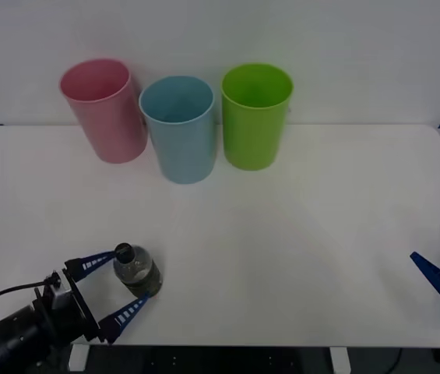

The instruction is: Grasp the object on the table and drop it into the matching bin: aluminum can to the light blue bin, PET bottle to the pink bin.

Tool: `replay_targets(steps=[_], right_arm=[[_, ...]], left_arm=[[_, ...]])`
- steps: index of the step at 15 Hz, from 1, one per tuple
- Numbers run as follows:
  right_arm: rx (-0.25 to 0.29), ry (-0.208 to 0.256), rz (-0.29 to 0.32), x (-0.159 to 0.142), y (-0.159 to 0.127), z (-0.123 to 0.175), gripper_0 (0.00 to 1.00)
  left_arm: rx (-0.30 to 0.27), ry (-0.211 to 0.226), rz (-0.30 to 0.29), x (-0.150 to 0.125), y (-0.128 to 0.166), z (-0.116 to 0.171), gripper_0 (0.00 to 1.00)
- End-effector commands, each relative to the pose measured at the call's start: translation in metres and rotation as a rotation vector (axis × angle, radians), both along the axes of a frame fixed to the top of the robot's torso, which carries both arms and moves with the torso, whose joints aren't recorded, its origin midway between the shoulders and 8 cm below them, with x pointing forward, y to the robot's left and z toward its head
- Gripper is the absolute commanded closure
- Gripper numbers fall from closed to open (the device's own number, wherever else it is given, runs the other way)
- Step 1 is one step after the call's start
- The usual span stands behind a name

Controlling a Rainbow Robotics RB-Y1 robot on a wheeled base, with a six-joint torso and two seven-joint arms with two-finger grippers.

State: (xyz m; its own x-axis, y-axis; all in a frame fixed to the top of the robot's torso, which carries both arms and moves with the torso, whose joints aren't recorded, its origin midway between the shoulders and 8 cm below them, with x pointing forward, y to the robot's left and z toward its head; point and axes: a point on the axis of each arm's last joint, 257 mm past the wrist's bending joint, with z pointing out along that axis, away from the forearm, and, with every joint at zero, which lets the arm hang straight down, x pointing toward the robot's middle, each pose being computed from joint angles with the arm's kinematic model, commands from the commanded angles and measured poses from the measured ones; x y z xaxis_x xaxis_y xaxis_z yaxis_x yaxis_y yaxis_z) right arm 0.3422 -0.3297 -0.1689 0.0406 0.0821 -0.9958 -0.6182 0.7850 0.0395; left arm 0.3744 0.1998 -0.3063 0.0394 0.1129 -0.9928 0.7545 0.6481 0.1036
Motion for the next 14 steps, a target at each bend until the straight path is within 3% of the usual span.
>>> replay_targets(steps=[1,12,14], right_arm=[[0.000,0.000,0.000,0.000,0.000,0.000,0.00],[0.000,0.000,0.000,0.000,0.000,0.000,0.00],[0.000,0.000,0.000,0.000,0.000,0.000,0.00]], left_arm=[[-0.004,-0.004,-0.018,0.010,-0.009,-0.002,0.00],[-0.012,-0.010,-0.025,0.022,-0.022,-0.001,0.02],[-0.011,-0.012,-0.025,0.022,-0.022,0.000,0.64]])
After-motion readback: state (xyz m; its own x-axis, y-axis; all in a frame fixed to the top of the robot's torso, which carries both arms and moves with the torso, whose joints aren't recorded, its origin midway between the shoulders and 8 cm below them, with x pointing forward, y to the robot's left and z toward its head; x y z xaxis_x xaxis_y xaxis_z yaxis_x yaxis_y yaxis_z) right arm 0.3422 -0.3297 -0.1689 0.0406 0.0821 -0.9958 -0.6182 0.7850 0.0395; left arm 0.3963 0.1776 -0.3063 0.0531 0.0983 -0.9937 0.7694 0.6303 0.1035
